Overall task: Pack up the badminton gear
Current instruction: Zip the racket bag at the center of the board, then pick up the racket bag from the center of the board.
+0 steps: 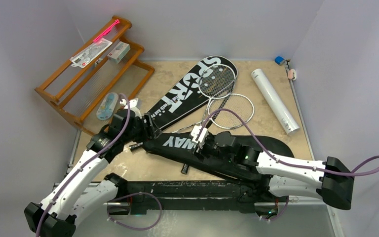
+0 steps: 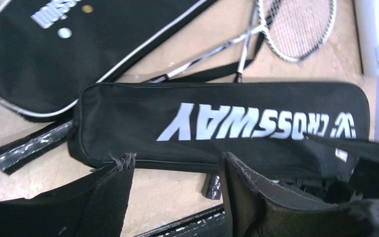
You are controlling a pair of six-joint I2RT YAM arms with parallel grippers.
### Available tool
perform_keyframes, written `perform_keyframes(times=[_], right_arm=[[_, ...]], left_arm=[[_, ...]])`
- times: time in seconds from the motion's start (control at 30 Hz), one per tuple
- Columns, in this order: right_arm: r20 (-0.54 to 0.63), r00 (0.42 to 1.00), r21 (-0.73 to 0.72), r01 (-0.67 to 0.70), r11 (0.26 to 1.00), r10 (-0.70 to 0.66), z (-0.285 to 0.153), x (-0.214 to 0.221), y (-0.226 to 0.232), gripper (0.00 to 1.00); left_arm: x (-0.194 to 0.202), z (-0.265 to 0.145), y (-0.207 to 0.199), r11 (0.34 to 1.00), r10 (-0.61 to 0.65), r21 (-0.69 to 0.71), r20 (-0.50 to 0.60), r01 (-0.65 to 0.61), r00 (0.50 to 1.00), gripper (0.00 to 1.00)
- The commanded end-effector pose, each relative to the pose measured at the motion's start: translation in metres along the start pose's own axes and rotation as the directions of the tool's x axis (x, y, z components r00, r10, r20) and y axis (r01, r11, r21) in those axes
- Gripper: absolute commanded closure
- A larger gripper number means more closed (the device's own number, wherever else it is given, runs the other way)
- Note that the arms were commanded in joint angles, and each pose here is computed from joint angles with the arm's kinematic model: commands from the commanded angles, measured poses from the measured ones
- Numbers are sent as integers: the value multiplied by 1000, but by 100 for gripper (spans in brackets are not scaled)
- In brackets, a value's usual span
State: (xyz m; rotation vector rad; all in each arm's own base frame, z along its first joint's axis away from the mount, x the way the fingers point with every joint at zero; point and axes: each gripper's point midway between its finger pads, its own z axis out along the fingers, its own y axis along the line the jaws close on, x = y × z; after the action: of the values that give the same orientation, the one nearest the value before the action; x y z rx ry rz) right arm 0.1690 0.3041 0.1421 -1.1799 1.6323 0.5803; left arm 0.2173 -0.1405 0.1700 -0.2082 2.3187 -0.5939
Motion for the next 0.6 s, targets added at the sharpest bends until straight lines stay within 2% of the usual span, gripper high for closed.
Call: perform_keyframes(times=[0.0,0.13,0.23,0.3,0.33,0.4,0.47,0.53,0.57], right_arm=[[101,983,80,-160,984,152,-9,-38,-15,30],[98,928,250,-371,894,358,-26,-17,-41,17],[60,849,349,-510,786,525,-39,7,-60,14],[14,772,428,-579,694,635,-49,27,-72,15],[-3,732,466,-602,649,681,-53,36,-78,15],[-42,683,508,-614,604,730,-58,46,-83,15],[-59,672,513,-614,600,738,-60,50,-83,15],[-29,653,523,-635,568,757,-63,52,-84,15],[-7,645,530,-646,550,764,-66,53,-86,15]], left_arm=[[-3,-10,-36,971,153,189,-4,-149,988,39],[12,1,-46,956,226,197,-14,-219,974,39],[30,6,-67,917,329,237,2,-320,944,39],[42,10,-83,868,419,284,25,-408,908,39],[54,11,-93,821,485,326,34,-468,874,39],[73,11,-107,733,600,353,69,-582,797,39],[88,11,-120,636,699,352,113,-687,706,38],[105,9,-133,510,784,371,170,-776,597,36],[118,5,-142,427,819,406,205,-808,536,35]])
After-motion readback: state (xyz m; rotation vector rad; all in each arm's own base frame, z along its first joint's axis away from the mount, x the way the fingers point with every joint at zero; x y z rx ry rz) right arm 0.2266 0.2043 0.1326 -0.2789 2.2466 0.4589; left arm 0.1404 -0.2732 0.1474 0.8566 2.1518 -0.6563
